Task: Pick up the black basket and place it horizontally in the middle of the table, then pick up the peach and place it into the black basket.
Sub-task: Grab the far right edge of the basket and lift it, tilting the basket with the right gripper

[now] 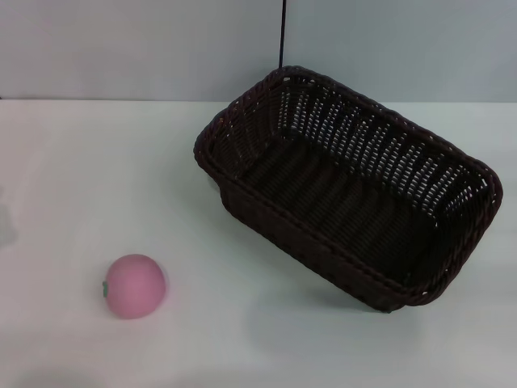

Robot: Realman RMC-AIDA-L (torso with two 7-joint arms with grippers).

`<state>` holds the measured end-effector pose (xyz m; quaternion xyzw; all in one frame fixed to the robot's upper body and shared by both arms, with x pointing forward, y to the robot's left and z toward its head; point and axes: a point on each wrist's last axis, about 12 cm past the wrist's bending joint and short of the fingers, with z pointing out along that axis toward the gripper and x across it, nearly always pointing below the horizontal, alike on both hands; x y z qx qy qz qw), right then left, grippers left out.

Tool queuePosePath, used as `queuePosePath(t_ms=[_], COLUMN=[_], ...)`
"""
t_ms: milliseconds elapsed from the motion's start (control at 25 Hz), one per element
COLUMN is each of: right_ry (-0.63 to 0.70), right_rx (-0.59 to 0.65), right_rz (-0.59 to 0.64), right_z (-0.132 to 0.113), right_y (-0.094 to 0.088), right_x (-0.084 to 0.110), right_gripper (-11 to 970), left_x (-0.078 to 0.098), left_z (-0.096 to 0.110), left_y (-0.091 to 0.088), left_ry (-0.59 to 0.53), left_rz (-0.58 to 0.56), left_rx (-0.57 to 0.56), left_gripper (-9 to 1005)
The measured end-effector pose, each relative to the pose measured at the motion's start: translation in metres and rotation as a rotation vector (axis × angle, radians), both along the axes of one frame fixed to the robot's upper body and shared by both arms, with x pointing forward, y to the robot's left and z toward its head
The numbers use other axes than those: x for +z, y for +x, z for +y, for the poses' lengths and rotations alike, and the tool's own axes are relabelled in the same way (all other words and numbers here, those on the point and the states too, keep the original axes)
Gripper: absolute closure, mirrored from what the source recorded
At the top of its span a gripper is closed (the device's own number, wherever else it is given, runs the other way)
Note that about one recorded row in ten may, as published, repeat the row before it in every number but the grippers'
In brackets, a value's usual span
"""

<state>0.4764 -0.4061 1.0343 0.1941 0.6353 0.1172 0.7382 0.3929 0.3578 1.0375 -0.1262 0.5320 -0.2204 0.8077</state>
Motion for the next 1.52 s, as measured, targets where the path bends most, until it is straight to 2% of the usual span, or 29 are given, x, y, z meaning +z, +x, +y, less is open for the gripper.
queuePosePath(t_ms=[120, 320, 480, 560, 680, 840, 960, 1040, 1280, 1440, 1520], right_ry=[0.000, 0.000, -0.003, -0.008, 0.018, 0.092, 0.085, 0.073, -0.012, -0.064, -0.086], right_rx=[0.000, 0.001, 0.014, 0.048, 0.172, 0.406, 0.546, 0.622, 0.800, 0.927, 0.941], right_rz=[0.000, -0.001, 0.004, 0.011, 0.015, 0.073, 0.129, 0.183, 0.368, 0.504, 0.581], right_z=[0.000, 0.000, 0.002, 0.004, 0.002, -0.011, -0.019, -0.023, -0.018, -0.005, -0.002], right_y=[0.000, 0.000, 0.001, 0.003, 0.007, 0.013, 0.017, 0.020, 0.033, 0.045, 0.053], right_x=[0.000, 0.000, 0.000, 0.000, 0.010, 0.041, 0.068, 0.087, 0.140, 0.168, 0.177], right_gripper=[532, 513, 498, 491, 480, 465, 454, 446, 424, 409, 401], left_x=[0.000, 0.000, 0.000, 0.001, 0.001, 0.001, 0.000, 0.000, 0.000, 0.001, 0.000], left_z=[0.001, 0.000, 0.000, -0.001, -0.001, -0.001, -0.001, -0.001, -0.001, 0.000, -0.001], left_y=[0.000, 0.001, 0.001, 0.002, 0.002, 0.004, 0.005, 0.008, 0.010, 0.010, 0.010], left_ry=[0.001, 0.002, 0.000, -0.002, -0.009, -0.015, -0.029, -0.049, -0.051, -0.044, -0.044], left_rz=[0.000, -0.001, -0.003, -0.005, -0.011, -0.010, 0.000, 0.008, 0.008, 0.004, 0.007], left_rx=[0.000, -0.004, -0.002, 0.000, 0.001, 0.003, 0.000, -0.007, -0.010, -0.010, -0.010], left_gripper=[978, 977, 932, 905, 859, 797, 750, 521, 441, 441, 441])
